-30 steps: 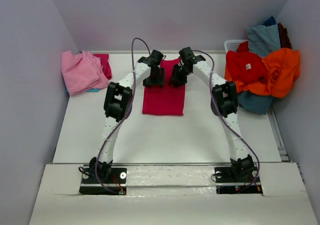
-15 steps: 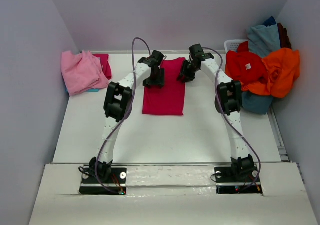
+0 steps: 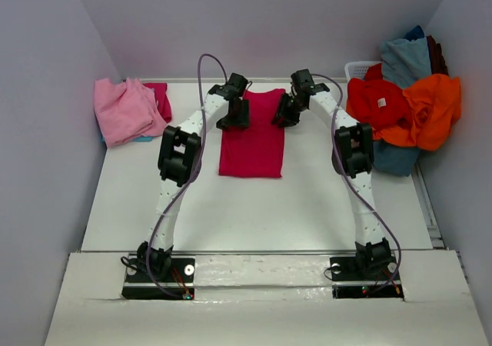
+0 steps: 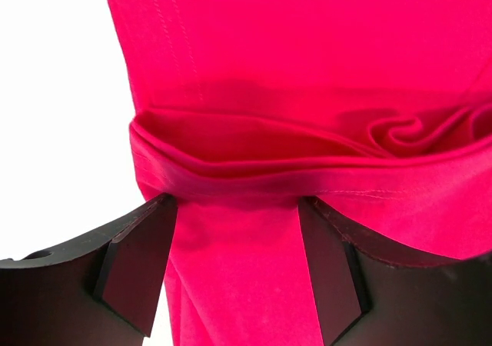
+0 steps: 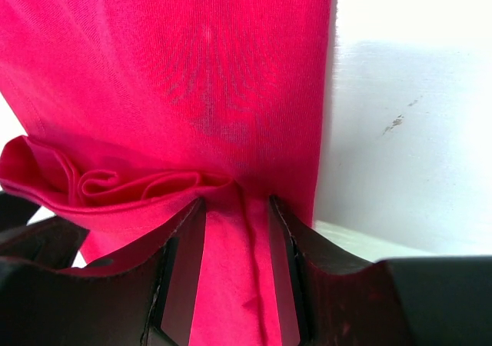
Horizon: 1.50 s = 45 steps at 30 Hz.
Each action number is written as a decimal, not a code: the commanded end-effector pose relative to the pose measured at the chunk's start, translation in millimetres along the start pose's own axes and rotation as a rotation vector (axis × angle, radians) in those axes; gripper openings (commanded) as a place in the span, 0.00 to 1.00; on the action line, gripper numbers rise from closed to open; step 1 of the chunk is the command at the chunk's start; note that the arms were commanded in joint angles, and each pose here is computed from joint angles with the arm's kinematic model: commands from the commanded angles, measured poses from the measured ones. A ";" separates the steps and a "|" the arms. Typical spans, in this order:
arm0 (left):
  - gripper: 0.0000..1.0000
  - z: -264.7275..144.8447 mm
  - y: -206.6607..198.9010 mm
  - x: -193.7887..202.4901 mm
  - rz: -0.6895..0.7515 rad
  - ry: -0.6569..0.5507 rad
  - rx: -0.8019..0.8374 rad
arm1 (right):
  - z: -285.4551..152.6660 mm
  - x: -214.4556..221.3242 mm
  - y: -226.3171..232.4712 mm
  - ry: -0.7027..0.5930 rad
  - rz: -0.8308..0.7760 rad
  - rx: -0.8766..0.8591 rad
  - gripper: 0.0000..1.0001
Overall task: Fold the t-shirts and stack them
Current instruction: Fold the tshirt
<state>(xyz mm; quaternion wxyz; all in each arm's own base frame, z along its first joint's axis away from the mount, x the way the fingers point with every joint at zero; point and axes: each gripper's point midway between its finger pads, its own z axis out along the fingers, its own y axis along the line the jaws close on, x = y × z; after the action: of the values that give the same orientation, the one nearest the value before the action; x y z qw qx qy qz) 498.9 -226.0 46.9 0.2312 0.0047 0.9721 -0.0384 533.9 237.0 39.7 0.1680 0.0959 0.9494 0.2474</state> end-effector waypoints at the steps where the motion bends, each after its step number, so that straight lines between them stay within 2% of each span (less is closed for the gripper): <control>1: 0.76 1.0 13.5 -16.0 -0.036 -0.040 -0.037 | -8.1 15.5 -2.0 0.035 -0.020 0.025 0.44; 16: 0.76 25.0 26.3 -3.4 -0.054 -0.005 -0.090 | -30.4 19.3 -5.5 0.017 -0.051 0.062 0.44; 18: 0.76 7.9 21.7 -19.6 -0.063 -0.070 -0.061 | -34.8 17.0 -3.9 0.003 -0.056 0.062 0.44; 24: 0.80 -27.6 21.8 -28.2 -0.062 -0.139 -0.026 | -71.3 3.1 10.9 -0.081 -0.094 0.056 0.44; 28: 0.82 -44.0 24.6 -24.3 -0.062 -0.142 -0.021 | -95.8 2.8 21.7 -0.102 -0.110 0.037 0.49; 29: 0.84 -58.4 23.9 -31.8 -0.067 -0.181 -0.009 | -102.2 8.2 27.1 -0.100 -0.119 0.030 0.51; 33: 0.86 -67.4 23.9 -13.6 -0.069 -0.153 0.025 | -108.5 28.5 25.7 -0.065 -0.106 0.027 0.55; 37: 0.88 -75.8 31.1 22.2 -0.117 -0.091 0.084 | -107.8 83.9 21.3 0.019 -0.070 -0.009 0.55; 45: 0.88 -81.1 55.4 85.3 -0.187 -0.006 0.164 | -113.8 134.2 -2.1 0.048 0.022 -0.031 0.55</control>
<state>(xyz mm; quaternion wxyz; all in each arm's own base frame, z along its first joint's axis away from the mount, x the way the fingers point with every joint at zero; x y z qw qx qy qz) 399.3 -166.2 70.3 0.2229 -0.0554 0.9686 -0.0955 369.1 214.3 76.5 0.1127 0.0809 0.9648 0.2234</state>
